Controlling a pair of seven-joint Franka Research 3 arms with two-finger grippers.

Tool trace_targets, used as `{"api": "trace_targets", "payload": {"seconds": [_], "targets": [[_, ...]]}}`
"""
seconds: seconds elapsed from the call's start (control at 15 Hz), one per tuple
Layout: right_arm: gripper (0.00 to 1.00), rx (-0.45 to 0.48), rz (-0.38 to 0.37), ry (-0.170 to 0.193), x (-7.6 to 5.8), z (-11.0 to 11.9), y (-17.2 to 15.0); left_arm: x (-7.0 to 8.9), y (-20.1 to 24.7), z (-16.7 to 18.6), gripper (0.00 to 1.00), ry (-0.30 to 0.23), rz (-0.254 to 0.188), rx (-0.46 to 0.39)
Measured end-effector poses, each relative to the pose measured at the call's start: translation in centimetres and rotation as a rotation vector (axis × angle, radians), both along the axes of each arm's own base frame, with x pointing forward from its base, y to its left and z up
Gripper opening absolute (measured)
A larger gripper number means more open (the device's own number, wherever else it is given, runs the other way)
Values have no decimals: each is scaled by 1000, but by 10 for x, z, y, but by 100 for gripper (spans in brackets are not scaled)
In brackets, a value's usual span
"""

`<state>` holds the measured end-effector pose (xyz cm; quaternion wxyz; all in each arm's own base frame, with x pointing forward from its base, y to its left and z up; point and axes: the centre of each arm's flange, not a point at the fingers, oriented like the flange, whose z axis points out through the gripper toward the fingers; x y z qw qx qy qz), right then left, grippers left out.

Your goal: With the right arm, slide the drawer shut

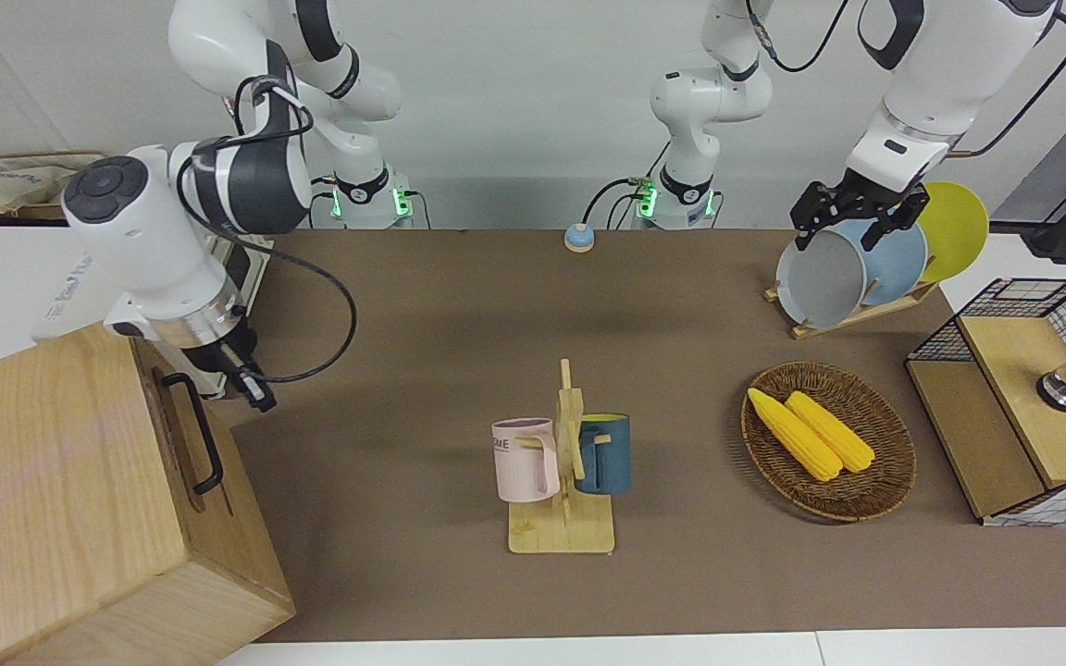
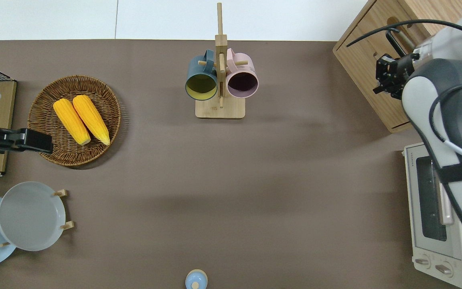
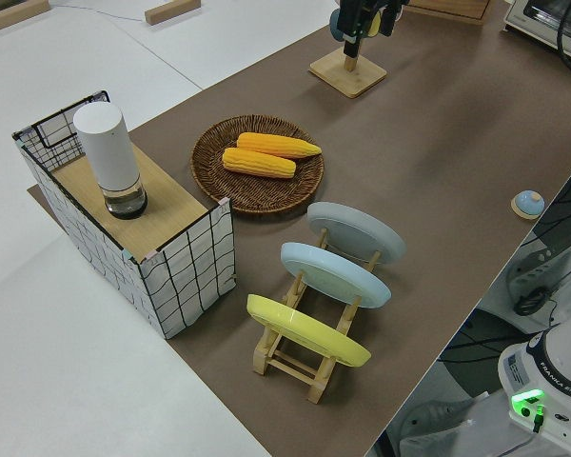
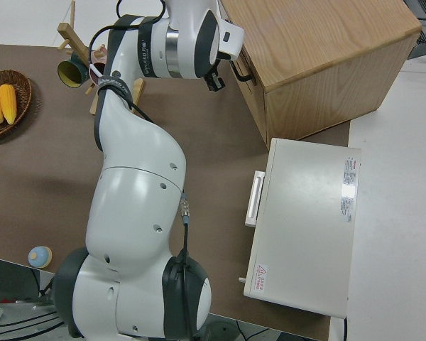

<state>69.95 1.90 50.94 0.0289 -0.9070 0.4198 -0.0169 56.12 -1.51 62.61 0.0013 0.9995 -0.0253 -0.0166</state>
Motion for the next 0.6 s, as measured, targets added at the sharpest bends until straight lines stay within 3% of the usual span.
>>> {"api": "trace_targets", "payload": {"seconds": [0.13, 0.27, 0.6], "targets": [[1, -31, 119, 34, -22, 28, 43, 0, 0, 0, 100, 0, 0, 0], [1, -51, 214, 39, -41, 52, 65, 0, 0, 0, 100, 0, 0, 0], [1, -85, 450, 30, -97, 102, 78, 0, 0, 0, 100, 0, 0, 0]]}}
